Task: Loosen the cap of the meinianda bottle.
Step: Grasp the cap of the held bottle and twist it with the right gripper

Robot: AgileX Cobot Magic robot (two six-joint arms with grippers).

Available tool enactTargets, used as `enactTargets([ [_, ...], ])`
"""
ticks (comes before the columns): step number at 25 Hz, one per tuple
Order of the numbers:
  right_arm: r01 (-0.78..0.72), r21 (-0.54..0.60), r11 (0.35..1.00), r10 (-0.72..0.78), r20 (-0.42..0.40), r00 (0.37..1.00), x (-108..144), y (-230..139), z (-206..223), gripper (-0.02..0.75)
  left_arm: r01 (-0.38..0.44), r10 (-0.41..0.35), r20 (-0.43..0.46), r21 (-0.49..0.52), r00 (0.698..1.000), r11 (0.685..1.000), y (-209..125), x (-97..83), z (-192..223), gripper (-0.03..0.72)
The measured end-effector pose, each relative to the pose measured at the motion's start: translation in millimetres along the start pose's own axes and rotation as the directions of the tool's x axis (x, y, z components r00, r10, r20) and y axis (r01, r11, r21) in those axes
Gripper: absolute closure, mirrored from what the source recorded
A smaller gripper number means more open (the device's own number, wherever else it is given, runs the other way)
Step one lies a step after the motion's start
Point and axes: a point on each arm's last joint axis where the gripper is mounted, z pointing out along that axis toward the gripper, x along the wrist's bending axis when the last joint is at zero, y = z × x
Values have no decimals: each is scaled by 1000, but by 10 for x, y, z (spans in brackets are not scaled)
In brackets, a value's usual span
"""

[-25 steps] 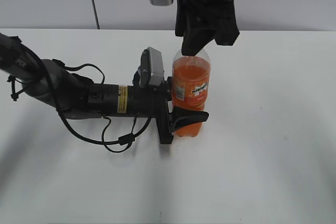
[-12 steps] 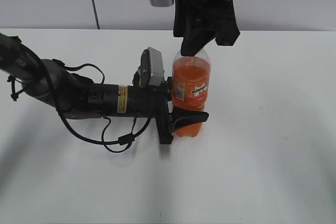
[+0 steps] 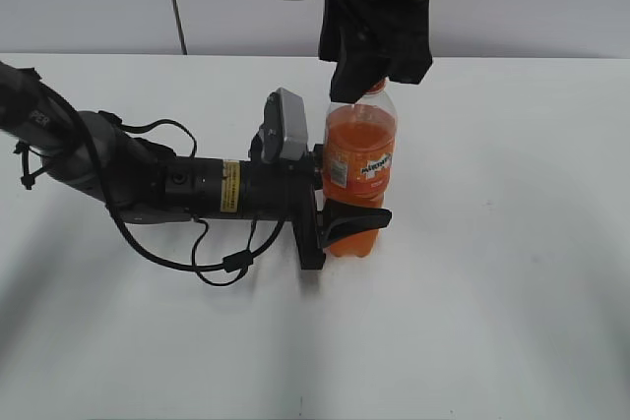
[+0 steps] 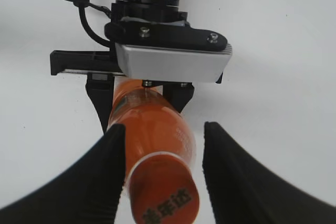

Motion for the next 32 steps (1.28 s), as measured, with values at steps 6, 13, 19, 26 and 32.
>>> enactTargets([
  [6, -92, -17, 996, 93, 3, 996, -7, 21, -26, 333, 1, -1, -2, 1, 1000, 1000, -1, 1, 0, 294],
  [13, -454, -92, 886, 459, 44, 887, -89, 111, -256, 329, 3, -3, -3, 2, 1000, 1000, -2, 3, 0, 294],
  [19, -755, -97, 649, 760, 37, 649, -101, 90, -278, 329, 4, -4, -5, 6, 1000, 1000, -5, 5, 0, 294],
  [26, -935, -107, 338, 935, 155, 320, -112, -51, -324, 329, 6, -6, -9, 14, 1000, 1000, -8, 8, 2, 294],
  [32, -966, -129, 222, 970, 128, 206, -17, -58, -423, 329, 5, -5, -11, 15, 1000, 1000, -6, 13, 3, 294],
])
